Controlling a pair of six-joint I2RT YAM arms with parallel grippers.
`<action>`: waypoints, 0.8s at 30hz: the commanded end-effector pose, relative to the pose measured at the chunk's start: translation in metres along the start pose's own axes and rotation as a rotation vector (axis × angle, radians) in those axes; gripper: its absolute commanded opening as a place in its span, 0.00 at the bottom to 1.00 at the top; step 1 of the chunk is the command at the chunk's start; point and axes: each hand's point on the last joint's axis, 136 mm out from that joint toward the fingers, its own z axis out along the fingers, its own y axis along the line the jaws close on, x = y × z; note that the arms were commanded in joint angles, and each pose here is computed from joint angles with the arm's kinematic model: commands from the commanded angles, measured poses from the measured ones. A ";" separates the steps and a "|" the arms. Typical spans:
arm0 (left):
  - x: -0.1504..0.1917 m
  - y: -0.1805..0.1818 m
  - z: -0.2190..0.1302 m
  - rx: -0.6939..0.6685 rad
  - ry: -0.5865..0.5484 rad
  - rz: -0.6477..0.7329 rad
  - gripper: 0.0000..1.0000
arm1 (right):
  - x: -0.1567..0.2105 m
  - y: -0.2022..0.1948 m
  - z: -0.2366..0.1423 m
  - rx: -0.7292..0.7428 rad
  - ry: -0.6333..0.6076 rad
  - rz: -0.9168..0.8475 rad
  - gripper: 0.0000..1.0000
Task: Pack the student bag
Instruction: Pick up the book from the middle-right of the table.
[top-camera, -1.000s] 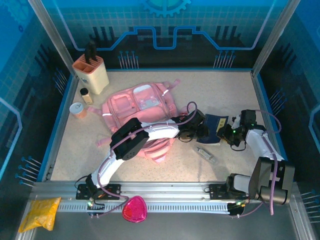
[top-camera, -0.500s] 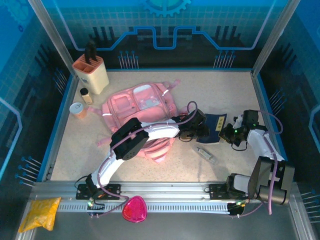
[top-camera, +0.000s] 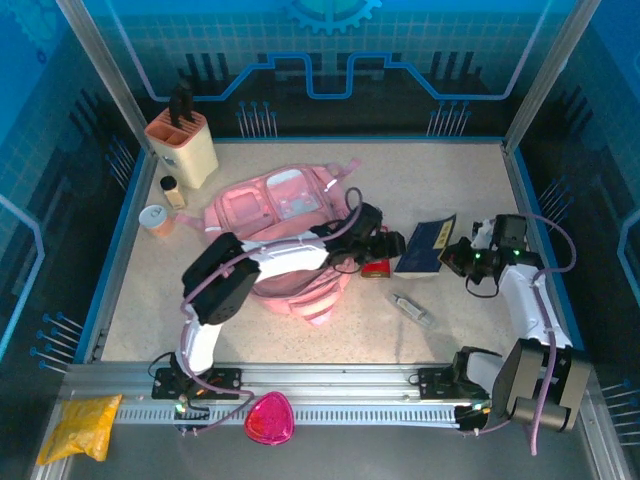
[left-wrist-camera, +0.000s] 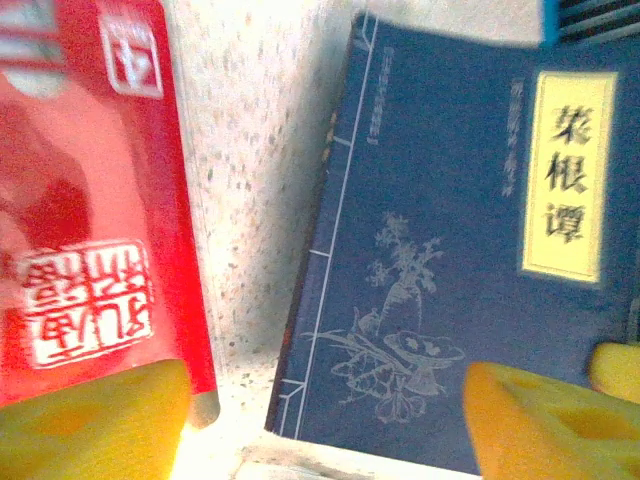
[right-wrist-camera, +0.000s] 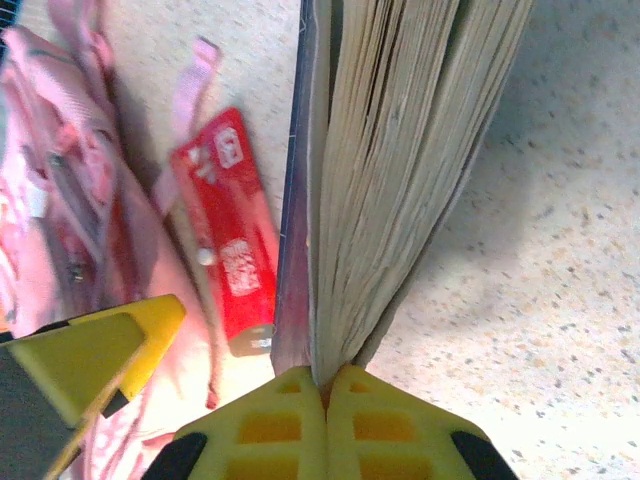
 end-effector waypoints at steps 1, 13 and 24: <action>-0.019 -0.016 -0.029 0.131 -0.053 -0.061 0.79 | -0.008 0.035 -0.021 -0.099 -0.023 -0.034 0.00; -0.043 -0.009 -0.061 0.237 -0.118 -0.185 0.92 | 0.005 0.117 -0.031 -0.308 0.055 -0.136 0.00; -0.065 -0.013 -0.083 0.377 -0.187 -0.186 0.58 | 0.027 0.125 -0.003 -0.358 0.147 -0.131 0.00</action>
